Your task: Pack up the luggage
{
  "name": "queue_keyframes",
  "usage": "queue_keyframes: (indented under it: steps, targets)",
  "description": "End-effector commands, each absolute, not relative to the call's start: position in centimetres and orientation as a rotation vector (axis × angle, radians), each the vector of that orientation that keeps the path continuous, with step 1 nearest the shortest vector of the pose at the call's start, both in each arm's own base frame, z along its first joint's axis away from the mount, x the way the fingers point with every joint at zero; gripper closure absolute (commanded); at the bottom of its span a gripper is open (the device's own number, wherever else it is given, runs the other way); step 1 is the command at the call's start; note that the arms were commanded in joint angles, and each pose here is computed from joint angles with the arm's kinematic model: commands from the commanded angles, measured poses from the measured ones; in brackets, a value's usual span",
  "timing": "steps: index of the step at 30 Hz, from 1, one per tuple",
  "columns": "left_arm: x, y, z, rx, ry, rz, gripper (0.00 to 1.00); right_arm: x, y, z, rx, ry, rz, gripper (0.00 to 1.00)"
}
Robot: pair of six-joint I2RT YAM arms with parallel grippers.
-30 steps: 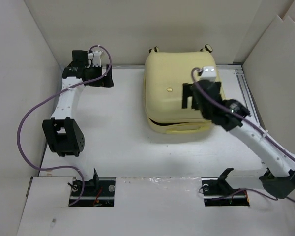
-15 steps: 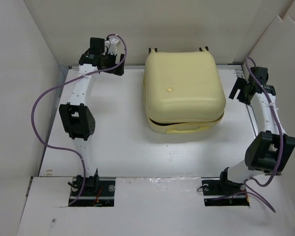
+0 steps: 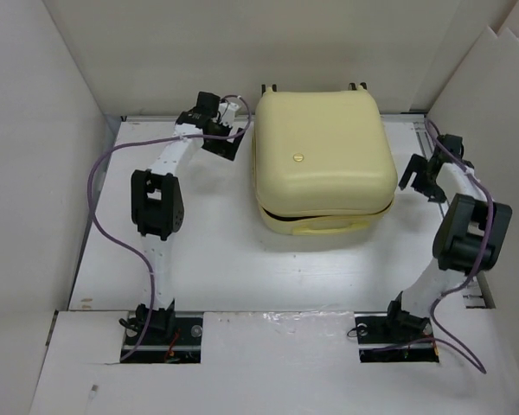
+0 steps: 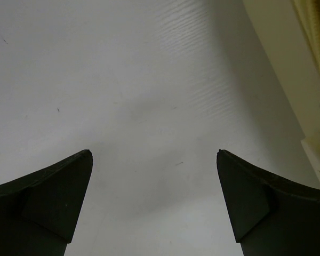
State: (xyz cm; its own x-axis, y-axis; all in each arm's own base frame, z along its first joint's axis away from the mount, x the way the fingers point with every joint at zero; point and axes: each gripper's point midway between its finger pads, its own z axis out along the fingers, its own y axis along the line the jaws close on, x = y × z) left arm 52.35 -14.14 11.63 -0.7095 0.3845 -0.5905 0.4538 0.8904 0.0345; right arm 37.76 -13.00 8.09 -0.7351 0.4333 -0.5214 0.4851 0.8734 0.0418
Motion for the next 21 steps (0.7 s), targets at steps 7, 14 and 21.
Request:
queue_keyframes:
  steps: [7, 14, 21]
  targets:
    - [53.5, -15.2, 7.9, 0.591, 2.458, -0.270, 0.00, 53.3, -8.0, 7.9, 0.205, 2.445, 0.208, 0.11]
    - [46.8, -20.3, 7.6, 0.998, 2.282, -0.327, 0.00, 60.8, 5.4, 10.0, -0.231, 2.240, 0.639, 0.13]
    - [38.1, -24.8, 5.2, 1.437, 2.087, -0.190, 0.00, 59.8, 23.3, 13.7, -0.702, 1.951, 1.003, 0.13]
